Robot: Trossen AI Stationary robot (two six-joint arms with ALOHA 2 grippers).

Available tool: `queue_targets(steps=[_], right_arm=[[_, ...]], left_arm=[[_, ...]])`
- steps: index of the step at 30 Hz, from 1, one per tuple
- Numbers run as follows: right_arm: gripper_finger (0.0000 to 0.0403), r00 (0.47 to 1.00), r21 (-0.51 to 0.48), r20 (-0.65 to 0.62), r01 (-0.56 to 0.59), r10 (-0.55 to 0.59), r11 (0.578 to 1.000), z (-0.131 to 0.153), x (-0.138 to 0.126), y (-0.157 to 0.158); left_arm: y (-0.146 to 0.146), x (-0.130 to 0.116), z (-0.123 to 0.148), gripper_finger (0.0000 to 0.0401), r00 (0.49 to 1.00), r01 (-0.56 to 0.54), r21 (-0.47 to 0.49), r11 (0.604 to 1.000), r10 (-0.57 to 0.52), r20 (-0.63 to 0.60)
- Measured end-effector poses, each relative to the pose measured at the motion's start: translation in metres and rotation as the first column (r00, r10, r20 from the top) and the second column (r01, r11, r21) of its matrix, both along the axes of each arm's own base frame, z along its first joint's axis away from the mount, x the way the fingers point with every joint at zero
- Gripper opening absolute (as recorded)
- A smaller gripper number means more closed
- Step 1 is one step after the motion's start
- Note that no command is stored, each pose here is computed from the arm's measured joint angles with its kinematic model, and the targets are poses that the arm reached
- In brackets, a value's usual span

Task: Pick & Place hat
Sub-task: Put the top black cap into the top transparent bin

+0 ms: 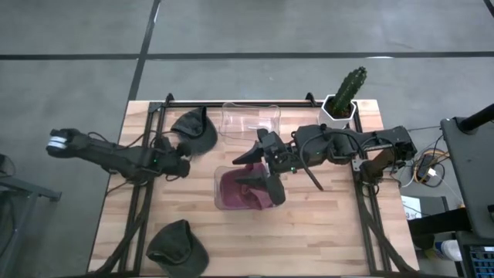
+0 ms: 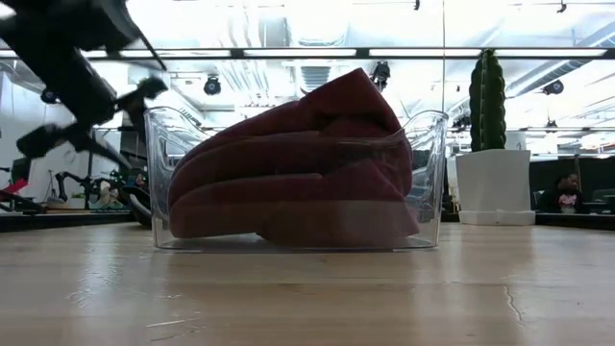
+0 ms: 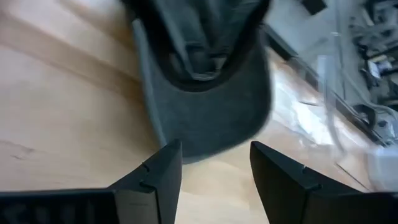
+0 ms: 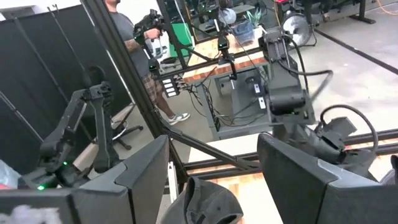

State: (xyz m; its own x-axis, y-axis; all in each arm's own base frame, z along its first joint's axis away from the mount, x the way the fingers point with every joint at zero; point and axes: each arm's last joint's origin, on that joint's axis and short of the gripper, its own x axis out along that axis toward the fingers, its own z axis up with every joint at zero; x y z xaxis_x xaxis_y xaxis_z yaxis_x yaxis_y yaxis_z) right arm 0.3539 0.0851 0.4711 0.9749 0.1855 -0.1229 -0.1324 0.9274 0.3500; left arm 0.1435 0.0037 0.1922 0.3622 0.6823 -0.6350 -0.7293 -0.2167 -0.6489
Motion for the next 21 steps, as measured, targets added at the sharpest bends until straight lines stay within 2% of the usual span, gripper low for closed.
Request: queue_targets(steps=[6,14,21], right_arm=[[0.0237,1.0,0.0,0.0,0.0,0.0,1.0,0.0,0.0,0.0],[0.0237,1.0,-0.021,0.001,0.007,-0.007,1.0,0.0,0.001,-0.004],[0.0237,0.999,-0.012,0.006,0.043,-0.043,0.999,0.001,0.003,-0.016]], left_arm=[[0.012,-0.001,-0.018,0.0181,0.996,-0.079,-0.038,0.996,0.08,0.04],[0.017,-0.01,-0.036,0.0181,0.994,-0.107,-0.059,0.993,0.107,-0.007],[0.023,-0.01,-0.057,0.0181,0.983,-0.142,-0.066,0.988,0.148,0.107]])
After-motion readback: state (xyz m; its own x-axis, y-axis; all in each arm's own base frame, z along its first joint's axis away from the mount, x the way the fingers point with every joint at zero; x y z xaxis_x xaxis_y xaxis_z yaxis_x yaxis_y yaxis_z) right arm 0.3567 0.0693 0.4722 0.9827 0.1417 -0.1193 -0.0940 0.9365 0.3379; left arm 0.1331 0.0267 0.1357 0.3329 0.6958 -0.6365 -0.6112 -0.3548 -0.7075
